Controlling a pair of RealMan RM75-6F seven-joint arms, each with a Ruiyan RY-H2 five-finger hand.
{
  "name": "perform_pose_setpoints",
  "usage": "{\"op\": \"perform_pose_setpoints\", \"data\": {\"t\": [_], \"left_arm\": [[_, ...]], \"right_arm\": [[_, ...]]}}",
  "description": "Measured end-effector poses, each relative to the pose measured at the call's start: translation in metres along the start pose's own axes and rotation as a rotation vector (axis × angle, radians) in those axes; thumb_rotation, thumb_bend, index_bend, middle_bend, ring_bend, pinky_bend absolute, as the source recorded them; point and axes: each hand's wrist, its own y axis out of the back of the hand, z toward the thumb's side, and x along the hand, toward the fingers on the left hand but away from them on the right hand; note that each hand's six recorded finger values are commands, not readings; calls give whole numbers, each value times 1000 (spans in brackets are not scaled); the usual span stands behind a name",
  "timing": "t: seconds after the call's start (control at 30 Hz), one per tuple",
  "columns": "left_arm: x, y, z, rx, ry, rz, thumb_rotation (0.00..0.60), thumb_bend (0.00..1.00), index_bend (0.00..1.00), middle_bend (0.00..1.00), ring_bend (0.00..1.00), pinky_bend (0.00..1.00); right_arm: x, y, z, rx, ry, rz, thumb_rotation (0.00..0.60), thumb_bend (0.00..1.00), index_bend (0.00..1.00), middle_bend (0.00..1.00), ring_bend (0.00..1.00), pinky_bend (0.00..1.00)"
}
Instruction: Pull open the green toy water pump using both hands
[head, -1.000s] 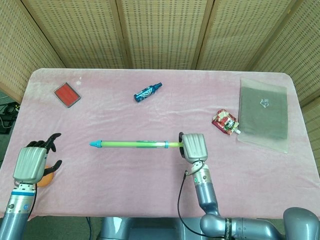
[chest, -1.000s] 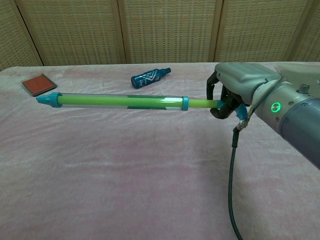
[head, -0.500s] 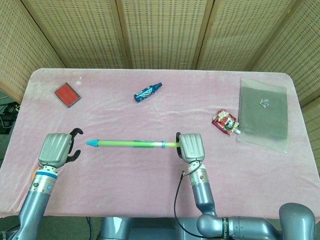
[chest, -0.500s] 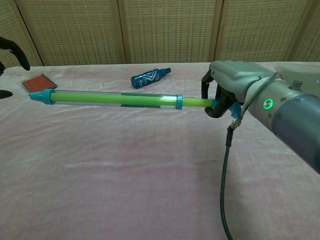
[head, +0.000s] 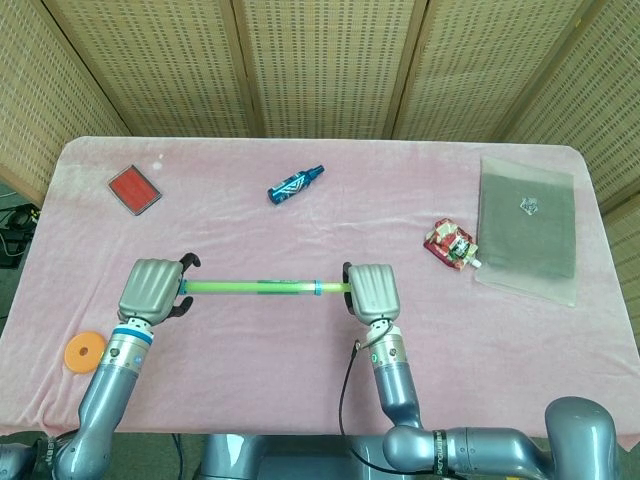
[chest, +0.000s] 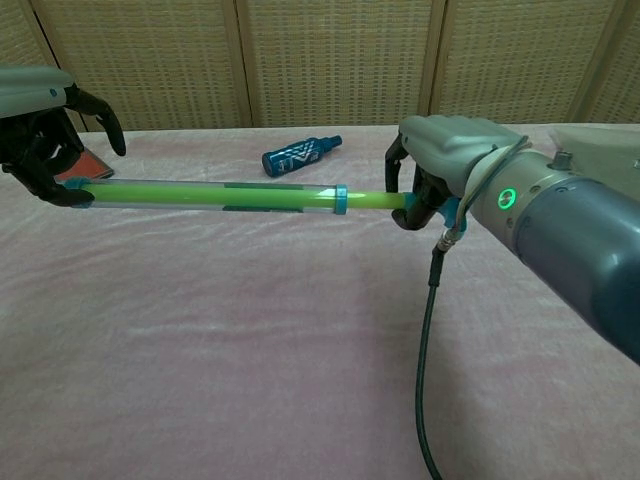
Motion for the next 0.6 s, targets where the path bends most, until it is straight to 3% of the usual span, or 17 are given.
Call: {"op": "perform_pose_setpoints", "data": {"t": [0.53,0.6], "left_arm": [[13,-20,13,26,16,-49,600,319,364,794,720,662],[14,-21,14,25,17,-46,600,382,401,794,720,662]], "right_arm": [[0,2,1,-13,-5,4,600,633,878,994,955,766],[1,3,1,-15,-5,5,600,633,878,994,955,766]]}}
